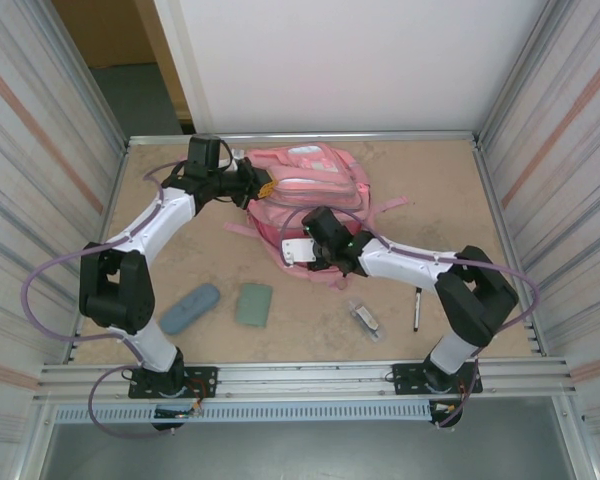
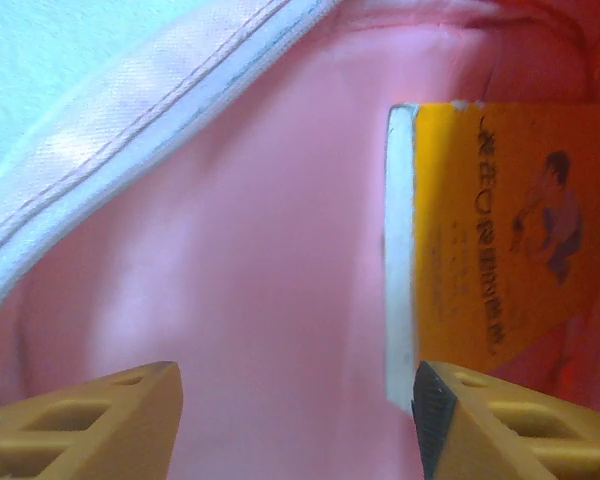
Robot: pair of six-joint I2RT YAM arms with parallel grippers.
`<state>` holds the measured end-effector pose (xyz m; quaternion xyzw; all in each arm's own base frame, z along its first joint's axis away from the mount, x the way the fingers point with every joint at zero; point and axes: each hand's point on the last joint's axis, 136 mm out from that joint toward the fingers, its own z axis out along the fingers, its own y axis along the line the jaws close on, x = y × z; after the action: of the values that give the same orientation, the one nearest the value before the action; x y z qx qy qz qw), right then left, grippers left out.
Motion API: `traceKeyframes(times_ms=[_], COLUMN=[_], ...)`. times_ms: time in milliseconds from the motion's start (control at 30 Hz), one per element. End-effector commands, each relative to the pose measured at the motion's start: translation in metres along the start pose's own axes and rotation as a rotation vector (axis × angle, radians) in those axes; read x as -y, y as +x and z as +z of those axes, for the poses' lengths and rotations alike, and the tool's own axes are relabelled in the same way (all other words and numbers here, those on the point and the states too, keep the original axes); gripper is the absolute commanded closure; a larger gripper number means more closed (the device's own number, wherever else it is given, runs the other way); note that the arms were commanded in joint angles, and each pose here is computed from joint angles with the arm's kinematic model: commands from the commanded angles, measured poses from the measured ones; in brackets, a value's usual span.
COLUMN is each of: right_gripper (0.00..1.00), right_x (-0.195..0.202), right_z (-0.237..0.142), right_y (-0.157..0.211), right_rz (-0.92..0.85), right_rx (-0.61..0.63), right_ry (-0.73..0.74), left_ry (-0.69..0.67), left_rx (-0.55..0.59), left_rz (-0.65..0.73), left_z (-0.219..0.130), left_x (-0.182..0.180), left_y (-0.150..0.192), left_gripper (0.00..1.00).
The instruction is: Pack books, pencil case, and school supplies into a backpack
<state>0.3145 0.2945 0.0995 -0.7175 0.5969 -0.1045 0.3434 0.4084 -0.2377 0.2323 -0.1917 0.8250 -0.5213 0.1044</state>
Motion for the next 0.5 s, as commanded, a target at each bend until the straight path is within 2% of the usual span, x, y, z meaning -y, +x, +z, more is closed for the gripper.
traceKeyframes(times_ms=[0,167,267,367,467], right_gripper=[0.42,0.42,0.45,0.49,0.43], right_x=[-0.009,-0.026,-0.011,-0.011,-0.006], right_z=[-0.02,-0.085,-0.098,-0.112,-0.141], right_y=[-0.005,-0.048,-0.035,-0.025,-0.021], right_rz=[0.201,0.464,0.721,0.939,1.071], right_rx=[0.075,0.448,0.5,0.548,0.645], right_ry=[-0.057,-0.135,-0.045,-0.049,-0.015], left_ry=[0.094,0.085,0.083,0.09,0.067], left_rx=[-0.009,-0.011,-0.011,0.0,0.009], left_rz=[0.099,0.096,0.085,0.068,0.065], left_z=[-0.01,-0.011,-0.01,-0.009,-0.007], left_x=[0.034,0.03,0.026,0.024,0.013], left_y=[-0.003,0.0,0.0,-0.001,0.002], left_gripper=[1.0,1.0,1.0,1.0,1.0])
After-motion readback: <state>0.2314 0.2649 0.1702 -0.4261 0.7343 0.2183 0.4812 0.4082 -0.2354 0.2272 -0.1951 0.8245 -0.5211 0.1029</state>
